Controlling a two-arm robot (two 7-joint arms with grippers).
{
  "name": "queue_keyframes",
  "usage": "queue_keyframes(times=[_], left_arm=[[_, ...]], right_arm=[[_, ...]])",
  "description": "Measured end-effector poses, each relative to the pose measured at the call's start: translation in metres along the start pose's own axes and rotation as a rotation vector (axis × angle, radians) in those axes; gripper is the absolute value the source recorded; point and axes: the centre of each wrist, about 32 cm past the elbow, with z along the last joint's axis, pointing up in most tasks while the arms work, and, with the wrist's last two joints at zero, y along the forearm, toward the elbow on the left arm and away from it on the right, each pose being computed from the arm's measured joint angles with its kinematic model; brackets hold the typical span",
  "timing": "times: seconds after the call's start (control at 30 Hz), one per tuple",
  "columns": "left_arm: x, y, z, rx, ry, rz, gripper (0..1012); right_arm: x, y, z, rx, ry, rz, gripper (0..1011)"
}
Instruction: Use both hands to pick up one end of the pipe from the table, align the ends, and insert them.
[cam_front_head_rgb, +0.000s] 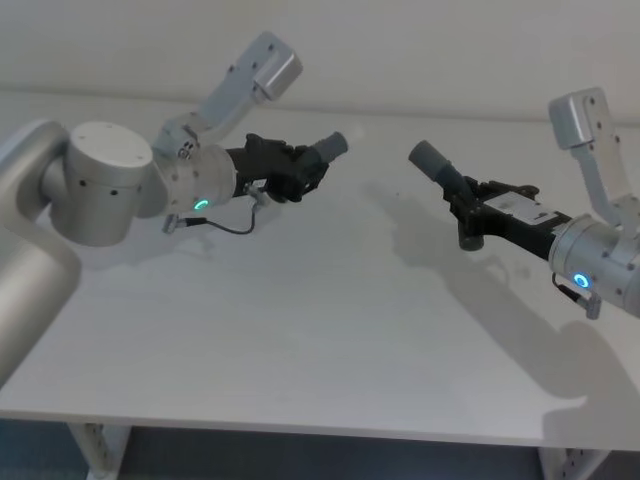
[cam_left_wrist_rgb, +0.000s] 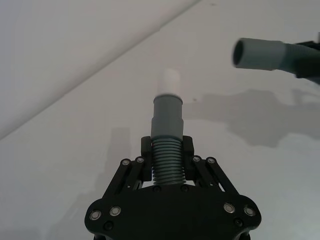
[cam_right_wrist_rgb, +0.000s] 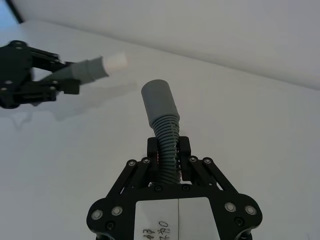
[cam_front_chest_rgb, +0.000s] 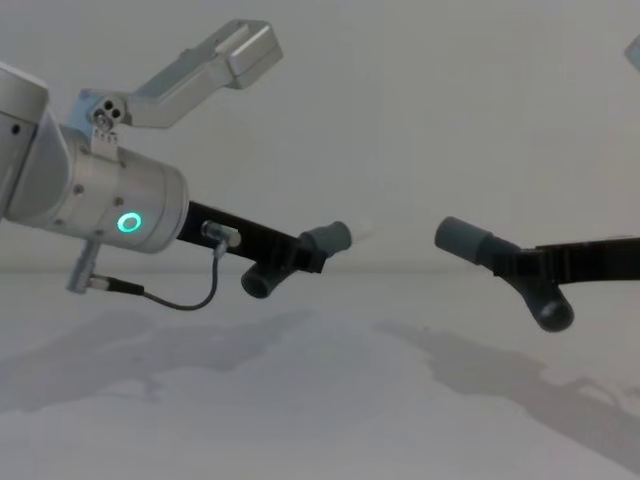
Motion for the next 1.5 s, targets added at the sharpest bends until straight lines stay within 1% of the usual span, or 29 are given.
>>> queue_keyframes(times=[0.03,0.1,0.13,0.17,0.23,0.27,0.33,0.37,0.43,0.47,0.53,0.57,0.67,0.7,0.73,0.77,1.0,1.17,1.2,1.23,1.27,1.37,1.4,1.5], left_arm=[[0.0012,0.0022,-0.0002,0.001,-0.005,-0.018,333],[0.0025,0.0045,-0.0006,0.002,-0.009,-0.037,333],[0.003,0.0056,-0.0007,0.002,-0.01,-0.052,333],[0.0047,0.0085,-0.0012,0.006,-0.015,-0.07,333],[0.0062,0.011,-0.0017,0.008,-0.019,-0.089,333],[0.0078,0.014,-0.0022,0.011,-0.023,-0.111,333],[0.0092,0.0165,-0.0029,0.014,-0.025,-0.131,333],[0.0104,0.0188,-0.0036,0.017,-0.028,-0.148,333],[0.0118,0.0214,-0.0044,0.021,-0.031,-0.162,333],[0.0131,0.0236,-0.005,0.023,-0.032,-0.178,333],[0.0143,0.0258,-0.0056,0.025,-0.035,-0.19,333],[0.0152,0.0274,-0.006,0.026,-0.036,-0.204,333],[0.0166,0.0297,-0.0066,0.027,-0.039,-0.22,333],[0.0176,0.0312,-0.0071,0.027,-0.042,-0.229,333],[0.0179,0.0318,-0.0072,0.027,-0.043,-0.235,333],[0.0185,0.0328,-0.0075,0.028,-0.044,-0.243,333],[0.021,0.0366,-0.0082,0.028,-0.052,-0.278,333],[0.0219,0.0374,-0.0079,0.025,-0.055,-0.299,333],[0.0221,0.0375,-0.0079,0.025,-0.056,-0.302,333],[0.0221,0.0376,-0.0078,0.024,-0.056,-0.308,333],[0.0223,0.0377,-0.0078,0.023,-0.056,-0.31,333],[0.0226,0.038,-0.0077,0.022,-0.058,-0.318,333],[0.0227,0.0381,-0.0077,0.022,-0.058,-0.32,333],[0.0229,0.0382,-0.0076,0.021,-0.059,-0.326,333]], right_arm=[[0.0,0.0,0.0,0.0,0.0,0.0,235],[0.007,-0.001,0.0,0.007,-0.015,0.048,235],[0.007,-0.001,0.0,0.007,-0.015,0.048,235],[0.011,-0.002,0.001,0.012,-0.024,0.073,235],[0.015,-0.002,0.001,0.014,-0.033,0.095,235],[0.019,-0.003,0.001,0.016,-0.041,0.118,235],[0.022,-0.003,0.001,0.019,-0.05,0.139,235],[0.026,-0.003,0.001,0.022,-0.059,0.166,235],[0.03,-0.003,0.001,0.026,-0.068,0.189,235],[0.034,-0.003,0.001,0.032,-0.078,0.215,235],[0.038,-0.003,0.001,0.033,-0.087,0.236,235],[0.042,-0.003,0.001,0.037,-0.097,0.258,235],[0.048,-0.002,0.001,0.046,-0.113,0.296,235],[0.052,-0.002,0.001,0.048,-0.123,0.318,235],[0.054,-0.001,0.001,0.05,-0.127,0.328,235],[0.058,-0.001,0.001,0.058,-0.139,0.356,235],[0.075,0.001,-0.001,0.077,-0.179,0.447,235],[0.091,0.004,-0.002,0.09,-0.217,0.539,235],[0.091,0.004,-0.002,0.09,-0.217,0.539,235],[0.095,0.005,-0.002,0.095,-0.228,0.564,235],[0.097,0.005,-0.003,0.097,-0.232,0.576,235],[0.106,0.007,-0.004,0.103,-0.253,0.622,235],[0.106,0.007,-0.004,0.103,-0.253,0.622,235],[0.111,0.008,-0.004,0.106,-0.266,0.65,235]])
